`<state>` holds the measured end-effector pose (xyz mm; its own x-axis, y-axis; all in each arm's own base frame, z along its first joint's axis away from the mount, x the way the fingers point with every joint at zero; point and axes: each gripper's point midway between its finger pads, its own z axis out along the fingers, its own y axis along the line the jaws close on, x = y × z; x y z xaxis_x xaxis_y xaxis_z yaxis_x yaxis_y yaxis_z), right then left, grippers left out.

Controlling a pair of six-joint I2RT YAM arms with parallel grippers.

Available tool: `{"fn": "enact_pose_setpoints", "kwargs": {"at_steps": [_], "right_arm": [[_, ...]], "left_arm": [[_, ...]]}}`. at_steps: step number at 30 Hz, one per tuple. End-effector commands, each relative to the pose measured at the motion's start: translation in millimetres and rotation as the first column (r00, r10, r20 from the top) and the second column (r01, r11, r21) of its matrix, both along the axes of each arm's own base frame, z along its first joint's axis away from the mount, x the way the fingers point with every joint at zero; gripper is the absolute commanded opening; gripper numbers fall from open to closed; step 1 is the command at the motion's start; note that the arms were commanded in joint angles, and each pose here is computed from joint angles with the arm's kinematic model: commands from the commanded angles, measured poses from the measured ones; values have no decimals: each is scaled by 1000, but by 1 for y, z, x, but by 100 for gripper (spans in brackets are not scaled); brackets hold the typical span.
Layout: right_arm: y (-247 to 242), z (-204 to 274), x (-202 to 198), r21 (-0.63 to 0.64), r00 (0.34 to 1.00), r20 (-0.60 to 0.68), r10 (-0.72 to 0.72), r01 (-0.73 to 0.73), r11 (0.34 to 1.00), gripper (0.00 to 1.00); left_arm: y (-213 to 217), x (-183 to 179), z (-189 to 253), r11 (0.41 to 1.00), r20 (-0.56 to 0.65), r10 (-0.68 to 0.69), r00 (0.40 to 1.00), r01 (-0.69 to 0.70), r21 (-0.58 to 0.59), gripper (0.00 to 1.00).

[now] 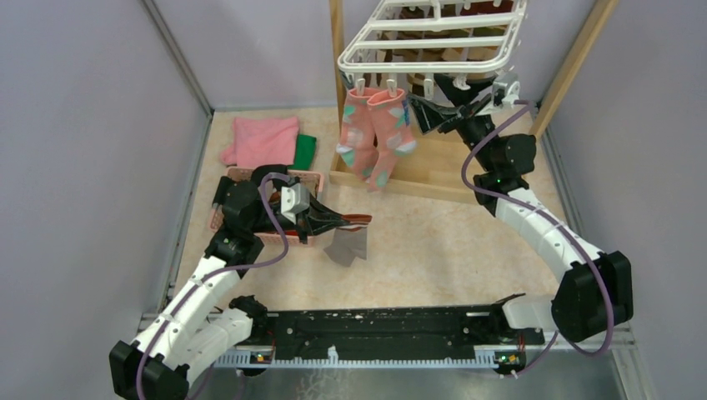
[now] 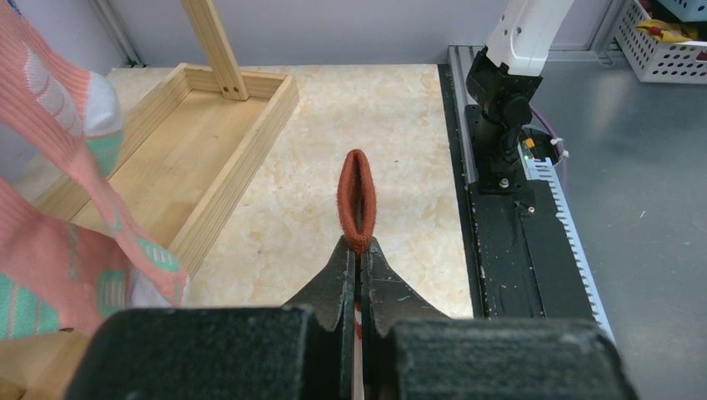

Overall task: Clip the socks to the hanger
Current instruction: Open the clamp at the hanger.

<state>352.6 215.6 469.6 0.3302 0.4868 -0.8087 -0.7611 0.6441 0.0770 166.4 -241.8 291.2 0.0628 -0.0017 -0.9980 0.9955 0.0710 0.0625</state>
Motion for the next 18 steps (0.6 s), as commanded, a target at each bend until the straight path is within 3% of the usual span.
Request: {"fn": "enact_pose_setpoints", "kwargs": {"at_steps": [1, 18], "right_arm": [[-1, 40, -17, 94, 995, 86, 48, -56, 994, 87], [3, 51, -18, 181, 984, 129, 123, -145, 973, 87]], "left_arm": [[0, -3, 8, 999, 53, -25, 998, 26, -23, 1], [2, -2, 10, 999, 52, -23, 998, 24, -27, 1]]}}
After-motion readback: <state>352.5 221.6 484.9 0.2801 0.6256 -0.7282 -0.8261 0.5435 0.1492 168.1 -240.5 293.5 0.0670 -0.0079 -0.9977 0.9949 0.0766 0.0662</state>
